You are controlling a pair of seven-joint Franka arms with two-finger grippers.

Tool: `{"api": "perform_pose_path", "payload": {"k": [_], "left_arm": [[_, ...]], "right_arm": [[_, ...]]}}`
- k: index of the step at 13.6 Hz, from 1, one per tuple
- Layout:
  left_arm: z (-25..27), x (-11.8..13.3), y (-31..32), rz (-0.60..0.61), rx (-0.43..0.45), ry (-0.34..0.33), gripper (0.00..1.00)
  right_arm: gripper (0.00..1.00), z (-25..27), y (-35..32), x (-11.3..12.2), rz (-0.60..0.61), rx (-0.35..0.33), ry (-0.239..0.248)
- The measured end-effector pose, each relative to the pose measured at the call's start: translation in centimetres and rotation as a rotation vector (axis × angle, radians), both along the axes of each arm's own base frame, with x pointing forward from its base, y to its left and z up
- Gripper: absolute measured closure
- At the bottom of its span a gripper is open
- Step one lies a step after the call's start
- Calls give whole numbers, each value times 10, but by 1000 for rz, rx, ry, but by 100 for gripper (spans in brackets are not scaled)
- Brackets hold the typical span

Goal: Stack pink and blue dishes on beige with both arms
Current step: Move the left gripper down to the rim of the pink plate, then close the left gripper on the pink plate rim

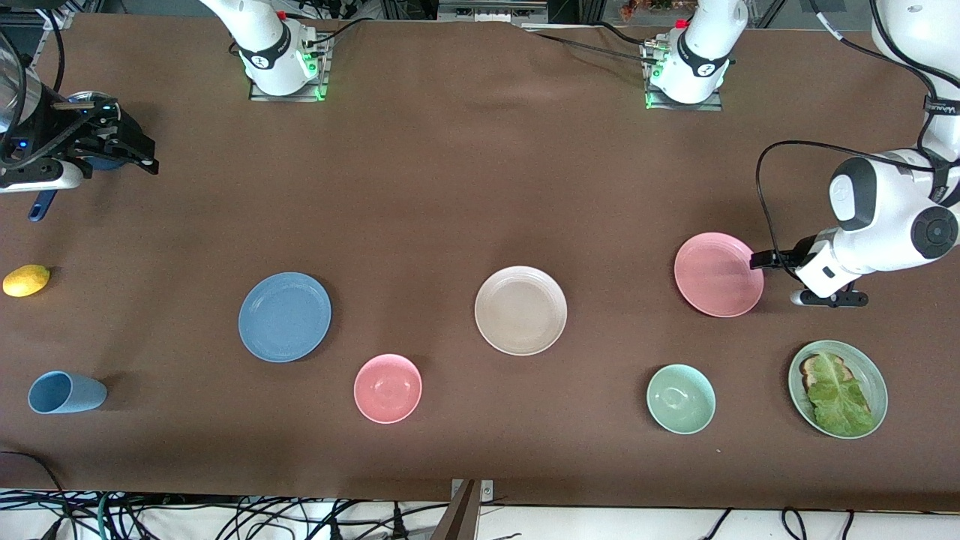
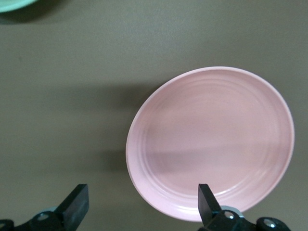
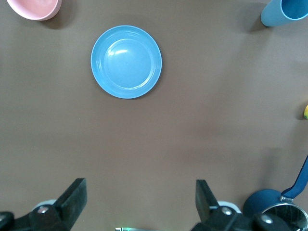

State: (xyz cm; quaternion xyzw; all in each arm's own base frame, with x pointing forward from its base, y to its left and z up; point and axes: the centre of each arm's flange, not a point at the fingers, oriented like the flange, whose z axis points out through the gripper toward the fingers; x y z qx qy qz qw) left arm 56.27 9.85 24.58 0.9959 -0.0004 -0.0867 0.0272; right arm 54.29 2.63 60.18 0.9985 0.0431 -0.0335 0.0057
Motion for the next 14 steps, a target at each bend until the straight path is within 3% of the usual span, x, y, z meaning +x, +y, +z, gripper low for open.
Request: {"api": "perform_pose_path", "payload": {"k": [4,9,11,14], "left_arm": [[-31,-18,8,9,-4,14,0],[-56,-23,16,22,-12,45,0],[-58,-22,17,23,-13,47,6],[-63,-23,17,23,-15,54,37]], "right_arm": [[0,-1,-1,0,-2,1,1],[0,-2,-1,1,-3,2,3],[0,-2,-1,1,-3,2,3],[0,-2,-1,1,-3,2,3]]}}
